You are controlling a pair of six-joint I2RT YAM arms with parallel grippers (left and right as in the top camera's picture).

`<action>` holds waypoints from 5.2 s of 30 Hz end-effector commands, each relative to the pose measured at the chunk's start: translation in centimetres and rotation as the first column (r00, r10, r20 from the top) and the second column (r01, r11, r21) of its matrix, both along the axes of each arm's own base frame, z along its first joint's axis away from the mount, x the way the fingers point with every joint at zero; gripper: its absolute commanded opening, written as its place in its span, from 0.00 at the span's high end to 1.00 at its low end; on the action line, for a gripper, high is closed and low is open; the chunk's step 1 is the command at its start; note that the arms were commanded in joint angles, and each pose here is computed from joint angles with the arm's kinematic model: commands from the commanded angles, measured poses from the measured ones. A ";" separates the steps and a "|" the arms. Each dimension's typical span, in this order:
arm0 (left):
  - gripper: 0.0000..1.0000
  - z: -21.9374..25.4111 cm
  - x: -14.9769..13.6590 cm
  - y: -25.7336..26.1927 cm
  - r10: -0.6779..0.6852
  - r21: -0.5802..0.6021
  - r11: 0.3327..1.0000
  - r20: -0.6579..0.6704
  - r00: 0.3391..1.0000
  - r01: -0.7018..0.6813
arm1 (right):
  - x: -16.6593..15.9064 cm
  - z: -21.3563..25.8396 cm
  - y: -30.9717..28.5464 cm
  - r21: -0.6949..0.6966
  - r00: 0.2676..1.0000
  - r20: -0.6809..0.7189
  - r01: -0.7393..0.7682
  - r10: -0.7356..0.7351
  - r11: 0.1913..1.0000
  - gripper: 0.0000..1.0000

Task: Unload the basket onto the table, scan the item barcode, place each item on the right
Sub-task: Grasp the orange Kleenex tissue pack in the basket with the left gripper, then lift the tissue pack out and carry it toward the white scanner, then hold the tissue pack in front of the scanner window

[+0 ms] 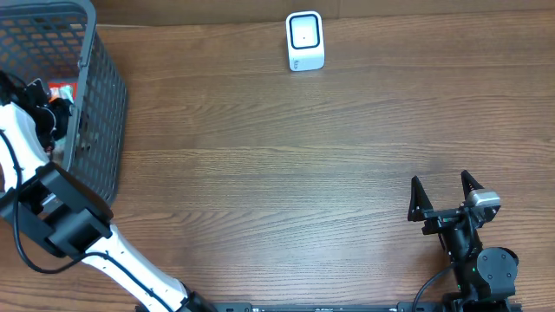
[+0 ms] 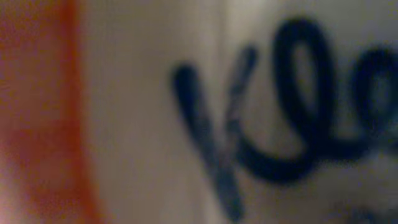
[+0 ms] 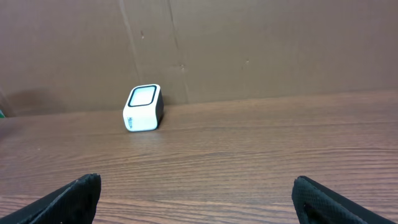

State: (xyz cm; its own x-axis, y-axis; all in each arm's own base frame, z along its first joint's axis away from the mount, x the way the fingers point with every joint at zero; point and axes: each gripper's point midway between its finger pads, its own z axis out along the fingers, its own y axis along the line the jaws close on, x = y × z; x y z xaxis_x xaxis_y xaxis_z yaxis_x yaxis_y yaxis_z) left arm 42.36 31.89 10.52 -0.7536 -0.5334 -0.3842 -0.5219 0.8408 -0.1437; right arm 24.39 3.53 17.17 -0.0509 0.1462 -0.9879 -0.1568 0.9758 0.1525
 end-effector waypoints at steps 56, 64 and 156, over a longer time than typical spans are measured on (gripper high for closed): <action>0.55 15.2 -13.0 -61.6 -0.983 -0.083 0.160 0.073 0.166 0.984 | 0.0 -0.1 -0.1 -0.003 1.000 0.006 0.004 -0.004 1.000 0.00; 0.55 11.2 -12.0 -65.1 -0.989 -0.114 0.137 0.048 0.143 0.984 | 0.0 -0.1 -0.1 -0.003 1.000 0.006 0.004 -0.004 1.000 0.00; 0.00 -0.7 -7.3 -67.9 -0.976 0.049 0.183 -0.110 0.187 0.982 | 0.0 -0.1 -0.1 -0.003 1.000 0.006 0.004 -0.004 1.000 0.00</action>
